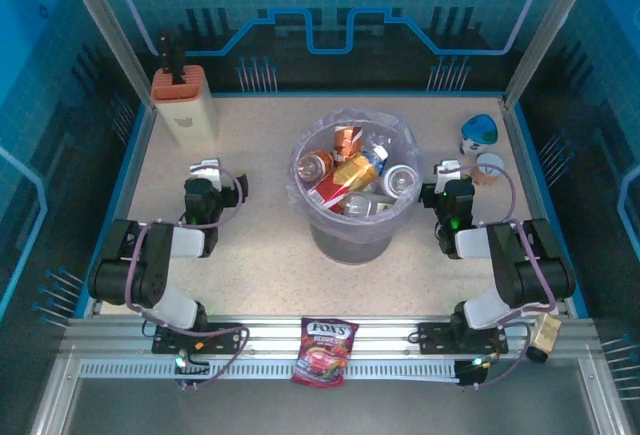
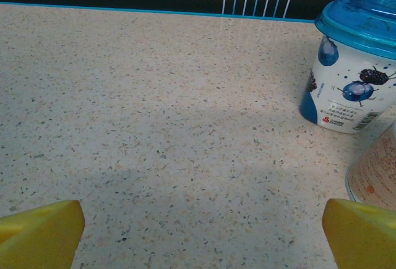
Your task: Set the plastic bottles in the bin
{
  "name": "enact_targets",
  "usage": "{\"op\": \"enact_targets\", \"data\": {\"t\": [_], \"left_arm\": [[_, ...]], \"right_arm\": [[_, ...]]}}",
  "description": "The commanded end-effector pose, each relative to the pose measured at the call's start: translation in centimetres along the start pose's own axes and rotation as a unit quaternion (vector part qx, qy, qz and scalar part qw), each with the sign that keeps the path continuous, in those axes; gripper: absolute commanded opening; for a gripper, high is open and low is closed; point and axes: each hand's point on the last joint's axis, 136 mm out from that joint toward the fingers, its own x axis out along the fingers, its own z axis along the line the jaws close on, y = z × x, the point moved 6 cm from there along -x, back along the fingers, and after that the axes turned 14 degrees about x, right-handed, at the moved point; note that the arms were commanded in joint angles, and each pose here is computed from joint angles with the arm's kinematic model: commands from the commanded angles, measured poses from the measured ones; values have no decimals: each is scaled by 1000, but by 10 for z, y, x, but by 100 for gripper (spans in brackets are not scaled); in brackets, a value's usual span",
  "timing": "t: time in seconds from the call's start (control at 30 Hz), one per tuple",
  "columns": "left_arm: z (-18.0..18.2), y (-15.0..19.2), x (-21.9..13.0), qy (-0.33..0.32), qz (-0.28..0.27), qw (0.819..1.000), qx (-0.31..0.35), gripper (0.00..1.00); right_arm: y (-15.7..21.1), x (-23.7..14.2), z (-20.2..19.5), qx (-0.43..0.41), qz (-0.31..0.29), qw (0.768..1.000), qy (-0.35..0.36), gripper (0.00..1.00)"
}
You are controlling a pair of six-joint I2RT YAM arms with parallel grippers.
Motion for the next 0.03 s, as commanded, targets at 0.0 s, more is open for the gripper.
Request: {"op": "enact_targets", "data": {"t": [0.0], "left_arm": [[0,-3,0,5,-14,1000,-2,99]], "right_arm": [[-7,0,0,-4,-23,1000,3,100]]}}
